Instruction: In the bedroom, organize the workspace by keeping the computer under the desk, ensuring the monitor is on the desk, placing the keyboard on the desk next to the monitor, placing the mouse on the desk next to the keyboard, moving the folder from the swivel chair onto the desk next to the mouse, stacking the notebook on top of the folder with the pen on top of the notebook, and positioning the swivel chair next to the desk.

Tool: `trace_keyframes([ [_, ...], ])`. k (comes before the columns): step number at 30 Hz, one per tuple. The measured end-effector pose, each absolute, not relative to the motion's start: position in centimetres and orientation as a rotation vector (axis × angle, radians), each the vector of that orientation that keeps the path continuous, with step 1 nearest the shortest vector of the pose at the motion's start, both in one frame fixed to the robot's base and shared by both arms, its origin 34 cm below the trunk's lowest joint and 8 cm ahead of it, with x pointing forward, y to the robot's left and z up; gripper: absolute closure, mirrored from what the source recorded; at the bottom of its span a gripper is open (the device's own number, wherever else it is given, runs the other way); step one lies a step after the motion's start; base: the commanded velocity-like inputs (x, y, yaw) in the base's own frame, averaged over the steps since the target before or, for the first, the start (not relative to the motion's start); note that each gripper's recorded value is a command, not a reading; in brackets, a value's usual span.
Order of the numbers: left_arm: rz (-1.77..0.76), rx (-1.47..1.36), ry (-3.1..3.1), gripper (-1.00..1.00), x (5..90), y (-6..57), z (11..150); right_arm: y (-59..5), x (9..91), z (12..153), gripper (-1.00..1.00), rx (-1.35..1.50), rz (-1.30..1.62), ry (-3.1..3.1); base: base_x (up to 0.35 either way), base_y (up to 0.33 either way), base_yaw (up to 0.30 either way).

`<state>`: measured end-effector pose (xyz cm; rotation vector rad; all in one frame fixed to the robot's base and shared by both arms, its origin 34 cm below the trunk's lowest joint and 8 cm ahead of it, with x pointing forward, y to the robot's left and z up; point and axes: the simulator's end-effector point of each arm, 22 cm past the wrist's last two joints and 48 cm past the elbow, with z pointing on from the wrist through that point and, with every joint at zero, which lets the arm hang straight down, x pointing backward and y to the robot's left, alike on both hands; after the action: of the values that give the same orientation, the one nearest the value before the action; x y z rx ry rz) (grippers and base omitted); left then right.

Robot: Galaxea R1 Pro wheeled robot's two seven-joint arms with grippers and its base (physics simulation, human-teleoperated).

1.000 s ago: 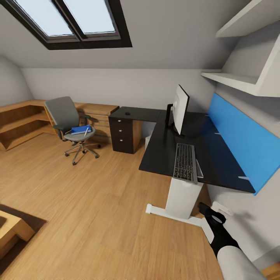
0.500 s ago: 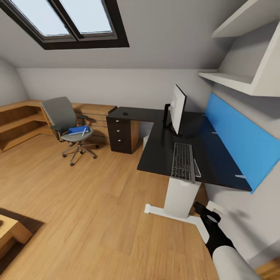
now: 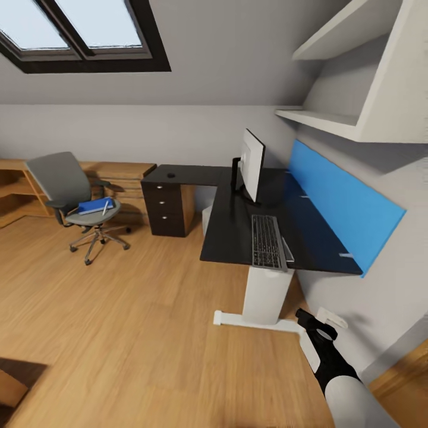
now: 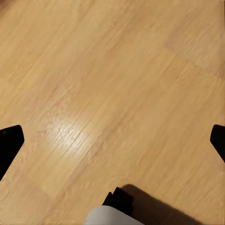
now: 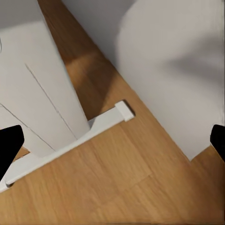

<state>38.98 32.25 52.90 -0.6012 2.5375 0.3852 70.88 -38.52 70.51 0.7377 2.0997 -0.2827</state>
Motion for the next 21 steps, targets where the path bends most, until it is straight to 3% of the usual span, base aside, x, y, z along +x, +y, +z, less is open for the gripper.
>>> trace_keyframes([
  [8, 0.386, -0.604, 2.535, -1.0, 39.0, 32.3, 52.9, -38.4, 70.9, 70.6, -1.0, 0.737, -0.281, 2.098, -0.113, 0.268, -0.275],
  [21, 0.375, -0.731, 2.448, -1.0, 41.4, 33.7, 54.4, -38.4, 71.2, 71.5, -1.0, 0.731, -0.277, 2.084, -0.024, 0.032, -0.2],
])
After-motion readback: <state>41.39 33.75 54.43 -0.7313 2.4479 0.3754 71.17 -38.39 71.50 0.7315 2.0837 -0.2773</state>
